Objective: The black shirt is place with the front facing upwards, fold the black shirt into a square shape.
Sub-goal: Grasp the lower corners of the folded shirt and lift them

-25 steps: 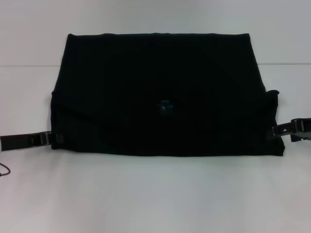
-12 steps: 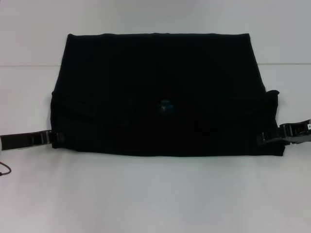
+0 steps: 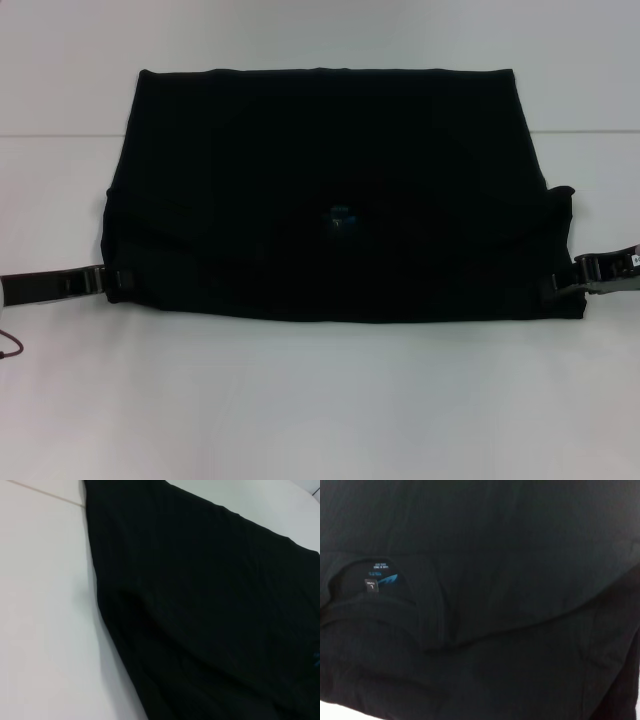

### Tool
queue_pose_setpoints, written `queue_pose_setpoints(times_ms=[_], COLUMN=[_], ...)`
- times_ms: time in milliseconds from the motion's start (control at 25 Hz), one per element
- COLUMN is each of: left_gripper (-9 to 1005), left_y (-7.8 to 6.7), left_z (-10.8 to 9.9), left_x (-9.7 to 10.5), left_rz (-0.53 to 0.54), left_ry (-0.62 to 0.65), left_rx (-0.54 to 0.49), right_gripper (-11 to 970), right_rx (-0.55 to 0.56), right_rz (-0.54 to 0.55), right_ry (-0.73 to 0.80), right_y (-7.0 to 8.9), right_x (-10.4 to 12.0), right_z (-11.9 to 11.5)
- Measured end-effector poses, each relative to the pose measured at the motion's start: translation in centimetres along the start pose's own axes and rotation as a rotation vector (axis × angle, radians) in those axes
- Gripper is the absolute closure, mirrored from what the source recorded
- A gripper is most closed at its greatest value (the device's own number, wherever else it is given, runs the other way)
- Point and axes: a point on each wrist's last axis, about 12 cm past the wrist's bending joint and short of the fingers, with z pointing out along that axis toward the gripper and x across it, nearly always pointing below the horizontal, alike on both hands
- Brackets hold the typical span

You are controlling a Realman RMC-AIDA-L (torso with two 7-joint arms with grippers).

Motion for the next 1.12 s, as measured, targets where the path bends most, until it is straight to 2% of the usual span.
queue_pose_setpoints(times_ms=[160,600,880,1120], left_gripper=[905,905,904,904], left_y=[0.0,-0.1,-0.4,-0.8], left_z=[0.0,-0.1,-1.4,-3.5], left_x=[-0.1,-0.2,-0.3,0.8], left_rz=[0.002,0.005,-0.007,-0.038], left_ry=[0.0,0.001,0.01,0.079], left_rx=[0.001,0.011,0.099,0.218], right_gripper=[451,910,916,915], right_rx=[0.001,0.008,-0.023,-0.104], right_rz=[-0.001,-0.011,-0.008,-0.023], right_ry=[0.0,0.0,0.033,0.125], right_y=[0.0,0.0,-0.5,-0.9], right_x=[-0.1,-0.3,0.0,2.5], right_z=[0.0,-0.3,-1.5,-2.6])
